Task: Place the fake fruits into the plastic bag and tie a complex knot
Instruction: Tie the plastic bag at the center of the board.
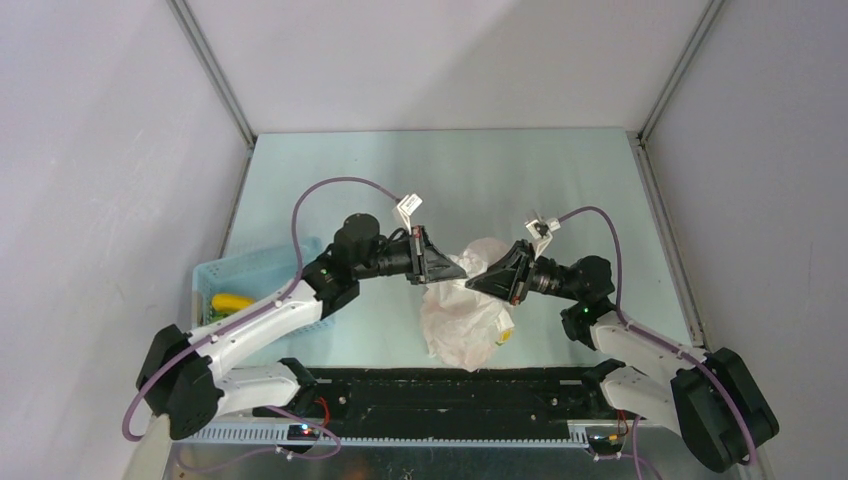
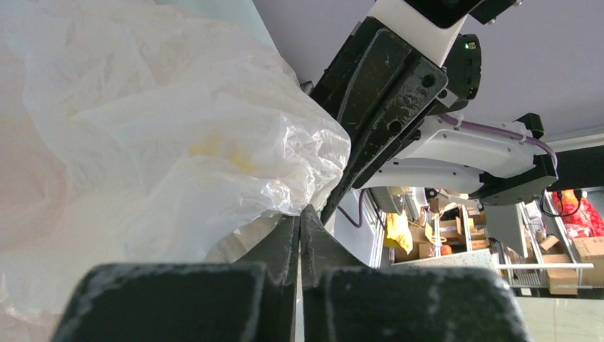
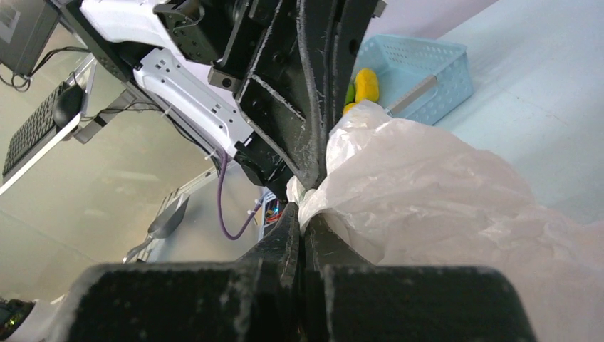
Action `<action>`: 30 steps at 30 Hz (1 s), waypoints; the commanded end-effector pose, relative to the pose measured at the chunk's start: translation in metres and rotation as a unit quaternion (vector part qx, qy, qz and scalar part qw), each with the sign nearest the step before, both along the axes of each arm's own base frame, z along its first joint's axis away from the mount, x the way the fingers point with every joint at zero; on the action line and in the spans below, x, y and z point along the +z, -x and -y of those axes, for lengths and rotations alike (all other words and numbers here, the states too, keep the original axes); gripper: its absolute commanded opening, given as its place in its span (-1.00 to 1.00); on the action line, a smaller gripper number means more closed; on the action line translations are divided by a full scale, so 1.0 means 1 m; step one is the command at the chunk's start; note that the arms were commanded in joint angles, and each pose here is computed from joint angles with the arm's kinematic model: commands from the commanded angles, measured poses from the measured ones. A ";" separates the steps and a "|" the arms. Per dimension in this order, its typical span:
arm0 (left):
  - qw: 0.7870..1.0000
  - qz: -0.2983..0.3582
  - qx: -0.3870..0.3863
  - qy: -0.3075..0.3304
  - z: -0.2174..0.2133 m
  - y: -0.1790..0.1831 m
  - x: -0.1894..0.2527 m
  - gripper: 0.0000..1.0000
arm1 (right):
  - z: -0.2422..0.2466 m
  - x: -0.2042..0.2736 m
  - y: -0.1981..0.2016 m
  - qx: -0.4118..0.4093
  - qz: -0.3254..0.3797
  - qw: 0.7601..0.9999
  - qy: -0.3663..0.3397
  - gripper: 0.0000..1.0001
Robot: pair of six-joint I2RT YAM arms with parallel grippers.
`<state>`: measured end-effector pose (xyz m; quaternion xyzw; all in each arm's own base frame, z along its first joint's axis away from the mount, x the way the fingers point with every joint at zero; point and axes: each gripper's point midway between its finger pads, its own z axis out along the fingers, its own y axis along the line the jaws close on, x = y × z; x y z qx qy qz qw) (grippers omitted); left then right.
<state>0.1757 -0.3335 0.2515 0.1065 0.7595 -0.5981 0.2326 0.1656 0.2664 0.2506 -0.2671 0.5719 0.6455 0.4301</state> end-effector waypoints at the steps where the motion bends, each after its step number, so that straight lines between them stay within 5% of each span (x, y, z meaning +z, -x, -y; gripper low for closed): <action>1: 1.000 0.011 0.022 -0.007 -0.008 -0.001 -0.006 -1.00 | 0.003 0.005 -0.017 -0.045 -0.012 0.999 -0.012 -1.00; 5: 0.999 0.010 0.032 -0.009 -0.010 -0.003 -0.017 -1.00 | 0.003 0.002 -0.027 -0.078 -0.034 0.996 -0.011 -0.99; 17: 0.998 0.014 0.062 -0.010 -0.014 -0.010 -0.031 -1.00 | 0.002 -0.004 -0.029 -0.144 -0.070 0.987 -0.025 -0.48; 25: 0.997 0.024 0.073 0.001 -0.016 -0.012 -0.024 -1.00 | -0.002 -0.015 -0.032 -0.162 -0.088 0.983 -0.004 -0.46; 27: 0.997 0.030 0.075 0.007 -0.016 -0.014 -0.021 -1.00 | -0.002 -0.019 -0.033 -0.167 -0.094 0.981 0.006 -0.57; 29: 0.997 0.040 0.071 0.014 -0.015 -0.013 -0.016 -0.95 | -0.001 -0.021 -0.035 -0.174 -0.099 0.980 0.010 -0.93; 30: 0.996 0.047 0.069 0.017 -0.015 -0.012 -0.013 -0.71 | -0.001 -0.021 -0.036 -0.176 -0.100 0.979 0.010 -1.00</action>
